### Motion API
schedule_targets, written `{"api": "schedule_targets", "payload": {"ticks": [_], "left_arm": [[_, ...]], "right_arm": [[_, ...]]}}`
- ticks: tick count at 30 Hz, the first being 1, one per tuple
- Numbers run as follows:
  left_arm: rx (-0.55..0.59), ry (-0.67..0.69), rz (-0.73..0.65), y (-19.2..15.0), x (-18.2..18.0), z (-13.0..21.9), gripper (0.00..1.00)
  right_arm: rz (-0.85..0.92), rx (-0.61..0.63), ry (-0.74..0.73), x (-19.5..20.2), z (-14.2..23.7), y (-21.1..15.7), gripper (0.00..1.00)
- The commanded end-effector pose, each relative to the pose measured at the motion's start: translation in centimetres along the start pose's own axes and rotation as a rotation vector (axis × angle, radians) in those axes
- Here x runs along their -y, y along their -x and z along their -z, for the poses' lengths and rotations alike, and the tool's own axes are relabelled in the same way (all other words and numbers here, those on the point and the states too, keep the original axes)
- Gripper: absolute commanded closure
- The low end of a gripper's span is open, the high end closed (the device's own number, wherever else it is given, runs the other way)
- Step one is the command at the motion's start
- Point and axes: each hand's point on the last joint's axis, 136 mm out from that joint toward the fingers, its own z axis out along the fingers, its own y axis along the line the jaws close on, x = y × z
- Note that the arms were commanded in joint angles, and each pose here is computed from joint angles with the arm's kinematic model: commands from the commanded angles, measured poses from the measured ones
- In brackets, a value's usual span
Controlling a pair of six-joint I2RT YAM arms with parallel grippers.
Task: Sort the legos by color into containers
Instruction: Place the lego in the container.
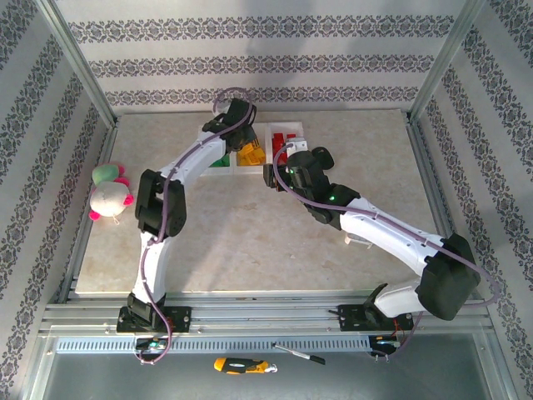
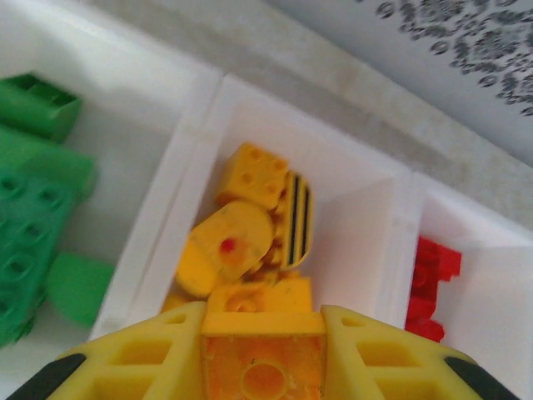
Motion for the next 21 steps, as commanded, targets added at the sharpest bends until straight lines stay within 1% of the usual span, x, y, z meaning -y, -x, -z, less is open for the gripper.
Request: {"api": "schedule_targets", "payload": {"ticks": [1,5,7,8,10,13,16,18,21], "left_arm": [[-0.001,0.034,-0.142,0.0,0.7,-1.5,0.66],[-0.018,0.015,-0.207,0.0,1.8,-3.5,0.66],[-0.034,-0.012,-0.225,-0.4,2.4,-4.2,0.64],[-0.044,-0.025,-0.233,-0.6,2.7,-4.6,0.61],[-0.051,-0.035,-0.235,-0.7,2.9,-4.6,0.53],[-0.039,-0.047,-0.249,-0.1,3.4,-3.7,0.30],[-0.020,-0.070,-0.282,0.9,4.1,-1.8,0.14],[0.000,-0.085,-0.320,1.7,4.5,0.1,0.08],[0.048,-0.111,-0.367,2.6,4.8,3.1,0.01]], "right_arm": [[-0.016,0.004,-0.018,0.7,0.2,0.2,0.32],[-0.013,0.005,-0.029,1.0,0.4,0.1,0.32],[-0.011,0.006,-0.034,1.1,0.5,0.2,0.32],[-0.012,0.005,-0.037,1.3,0.5,0.1,0.32],[-0.012,0.006,-0.041,1.4,0.6,0.2,0.32],[-0.014,0.011,-0.048,1.6,0.8,0.3,0.32],[-0.008,0.014,-0.050,1.7,0.8,0.4,0.32],[-0.002,0.022,-0.059,1.9,0.9,0.6,0.30],[0.009,0.043,-0.075,2.6,1.1,1.0,0.26]]}}
